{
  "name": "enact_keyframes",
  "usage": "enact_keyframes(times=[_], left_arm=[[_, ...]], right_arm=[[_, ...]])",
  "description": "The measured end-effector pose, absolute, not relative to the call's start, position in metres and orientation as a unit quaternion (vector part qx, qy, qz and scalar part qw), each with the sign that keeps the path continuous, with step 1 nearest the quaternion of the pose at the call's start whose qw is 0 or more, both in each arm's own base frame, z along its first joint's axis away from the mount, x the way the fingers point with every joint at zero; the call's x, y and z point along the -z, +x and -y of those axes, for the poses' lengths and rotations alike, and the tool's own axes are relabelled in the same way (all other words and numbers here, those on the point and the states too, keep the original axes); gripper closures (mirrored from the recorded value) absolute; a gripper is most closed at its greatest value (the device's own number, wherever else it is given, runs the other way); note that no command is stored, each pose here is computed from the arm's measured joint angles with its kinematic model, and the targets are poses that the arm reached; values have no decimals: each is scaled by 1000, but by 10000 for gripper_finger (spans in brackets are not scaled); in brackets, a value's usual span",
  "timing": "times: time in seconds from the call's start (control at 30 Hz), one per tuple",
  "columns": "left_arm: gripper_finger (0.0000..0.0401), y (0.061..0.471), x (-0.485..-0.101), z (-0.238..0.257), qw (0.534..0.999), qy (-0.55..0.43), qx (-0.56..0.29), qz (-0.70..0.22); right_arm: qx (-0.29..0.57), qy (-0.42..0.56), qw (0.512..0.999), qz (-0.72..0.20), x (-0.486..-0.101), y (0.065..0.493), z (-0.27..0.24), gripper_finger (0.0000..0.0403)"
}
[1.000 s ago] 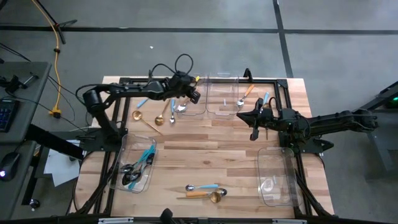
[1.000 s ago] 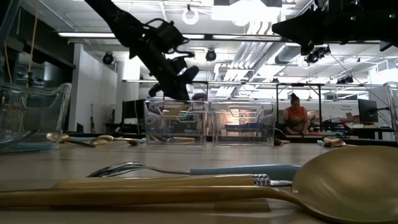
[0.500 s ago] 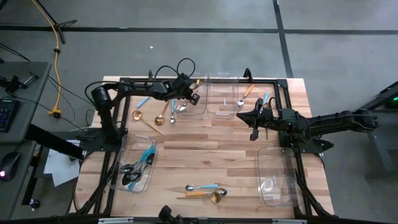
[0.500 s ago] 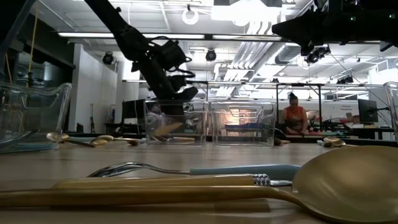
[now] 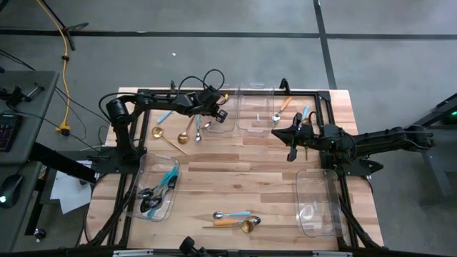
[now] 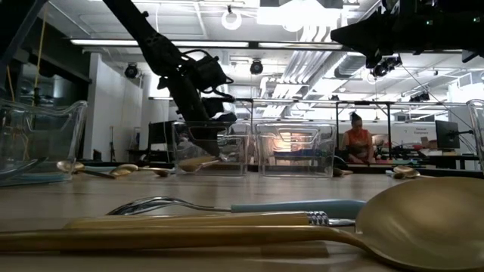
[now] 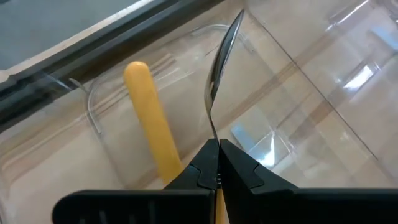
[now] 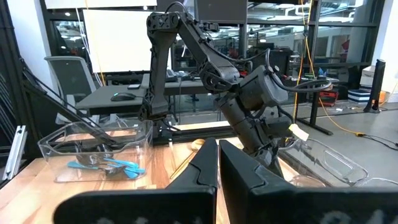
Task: Sort silverware by color (type)
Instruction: Put the yellow spoon into the top left transparent bin
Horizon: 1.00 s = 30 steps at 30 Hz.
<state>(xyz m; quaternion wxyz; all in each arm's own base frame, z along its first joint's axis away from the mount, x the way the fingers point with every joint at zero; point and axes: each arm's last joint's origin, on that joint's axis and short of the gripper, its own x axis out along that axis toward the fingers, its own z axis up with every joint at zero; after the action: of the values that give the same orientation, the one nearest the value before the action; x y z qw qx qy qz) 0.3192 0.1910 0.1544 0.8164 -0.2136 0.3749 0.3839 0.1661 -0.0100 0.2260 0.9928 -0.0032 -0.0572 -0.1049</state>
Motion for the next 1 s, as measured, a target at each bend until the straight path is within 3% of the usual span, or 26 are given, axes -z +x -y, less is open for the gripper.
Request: enact_keyframes(times=[0.43,0.83,1.0], left_arm=[[395,319,-154,-191,815,-213,-384,-377],[316,319,-155,-191,818,-207,-380,-379],[290,317,-177,-191,833,-188,-375,-361]], right_arm=[[105,-3,993,57,-226,166,10,403],[105,-3,993,57,-226,166,10,403],[105,-3,993,57,-226,166,10,403]])
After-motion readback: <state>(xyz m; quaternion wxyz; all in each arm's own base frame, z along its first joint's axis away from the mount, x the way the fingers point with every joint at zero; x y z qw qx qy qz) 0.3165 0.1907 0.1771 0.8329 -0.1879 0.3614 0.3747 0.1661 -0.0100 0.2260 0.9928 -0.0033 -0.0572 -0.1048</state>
